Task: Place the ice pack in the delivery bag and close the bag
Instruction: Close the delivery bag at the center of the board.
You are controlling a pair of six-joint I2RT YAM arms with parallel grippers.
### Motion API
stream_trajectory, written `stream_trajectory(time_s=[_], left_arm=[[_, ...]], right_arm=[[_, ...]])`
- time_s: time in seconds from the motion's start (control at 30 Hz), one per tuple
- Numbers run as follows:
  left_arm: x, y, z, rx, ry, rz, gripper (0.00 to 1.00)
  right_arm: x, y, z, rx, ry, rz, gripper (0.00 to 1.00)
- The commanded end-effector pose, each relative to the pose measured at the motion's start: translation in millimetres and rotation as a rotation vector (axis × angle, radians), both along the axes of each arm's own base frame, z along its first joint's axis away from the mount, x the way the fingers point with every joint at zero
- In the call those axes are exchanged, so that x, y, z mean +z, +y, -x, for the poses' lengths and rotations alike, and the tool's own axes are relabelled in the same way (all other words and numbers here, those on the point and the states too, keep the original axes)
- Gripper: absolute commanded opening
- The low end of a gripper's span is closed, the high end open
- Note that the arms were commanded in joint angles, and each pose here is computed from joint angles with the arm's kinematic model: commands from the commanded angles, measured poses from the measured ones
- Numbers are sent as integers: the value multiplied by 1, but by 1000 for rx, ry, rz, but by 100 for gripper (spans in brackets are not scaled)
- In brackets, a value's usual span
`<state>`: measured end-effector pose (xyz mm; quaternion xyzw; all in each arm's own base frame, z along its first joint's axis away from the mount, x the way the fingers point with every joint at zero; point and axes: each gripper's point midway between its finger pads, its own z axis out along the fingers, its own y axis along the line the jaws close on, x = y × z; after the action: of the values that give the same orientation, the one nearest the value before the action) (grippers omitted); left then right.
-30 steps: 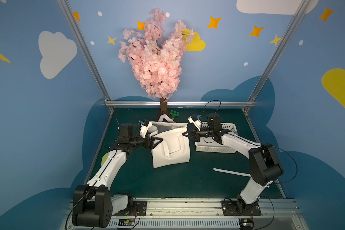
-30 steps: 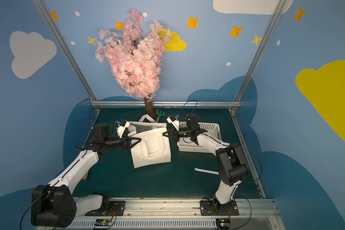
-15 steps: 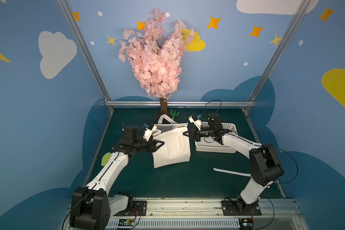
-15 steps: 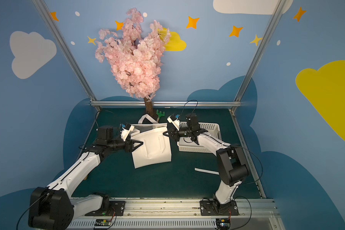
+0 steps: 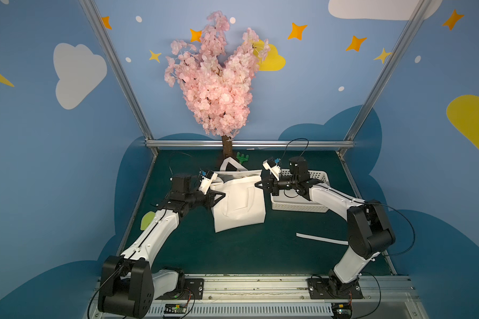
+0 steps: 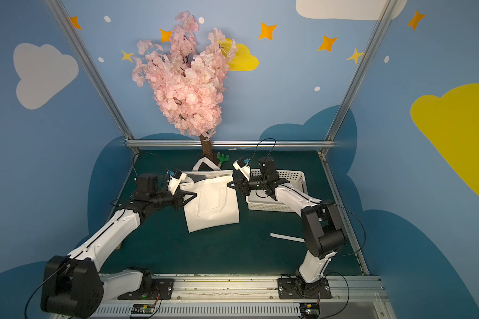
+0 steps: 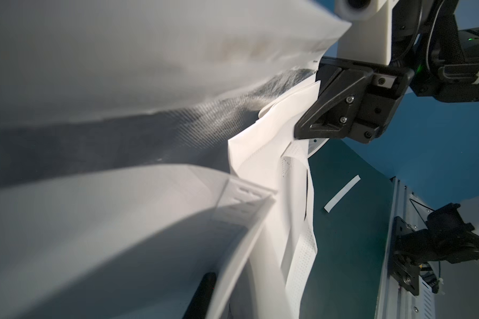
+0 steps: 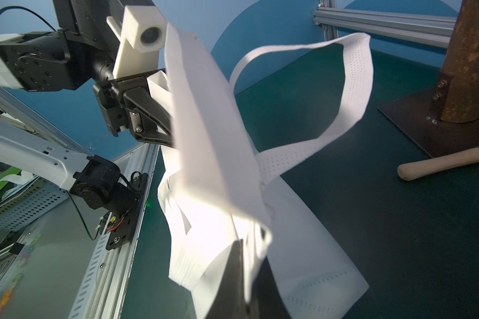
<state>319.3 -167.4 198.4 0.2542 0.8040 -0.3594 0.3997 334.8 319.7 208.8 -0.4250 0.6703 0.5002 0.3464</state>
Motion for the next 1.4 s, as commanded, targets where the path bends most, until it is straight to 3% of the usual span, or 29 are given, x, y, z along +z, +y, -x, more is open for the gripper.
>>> stream_trajectory(time_s=[0.0, 0.07, 0.17, 0.37, 0.43, 0.47, 0.7, 0.73, 0.83, 0.87, 1.0, 1.13, 1.37], left_arm=[[13, -20, 11, -101, 53, 69, 30], [11, -26, 16, -115, 67, 56, 42], [5, -26, 23, -98, 66, 31, 45], [6, -10, 26, 4, -1, -24, 27], [10, -7, 25, 30, -23, -30, 6], [13, -5, 24, 40, -34, -30, 3], [15, -8, 26, 19, -34, -20, 3], [15, -8, 26, 18, -34, -26, 4], [11, 3, 20, 84, -43, -78, 31], [11, 8, 19, 106, -65, -96, 45], [13, 26, 13, 205, -139, -140, 67], [14, 41, 8, 257, -179, -167, 77], [21, 46, -8, 204, -177, -123, 81]], right_arm=[[18, -4, 3, -4, -40, -17, 0], [18, -5, 2, -9, -42, -15, 0], [19, -6, 1, -15, -46, -15, 0], [18, -7, -1, -18, -45, -16, 0], [16, -6, -1, -18, -37, -17, 0], [17, -7, -2, -17, -39, -19, 0], [16, -7, -1, -19, -33, -16, 0], [16, -7, -1, -18, -31, -16, 0], [17, -6, 0, -15, -33, -17, 0], [16, -6, 1, -15, -27, -15, 0], [17, -7, 1, -12, -31, -17, 0], [17, -6, 2, -9, -30, -19, 0], [17, -4, 3, 6, -26, -24, 0]])
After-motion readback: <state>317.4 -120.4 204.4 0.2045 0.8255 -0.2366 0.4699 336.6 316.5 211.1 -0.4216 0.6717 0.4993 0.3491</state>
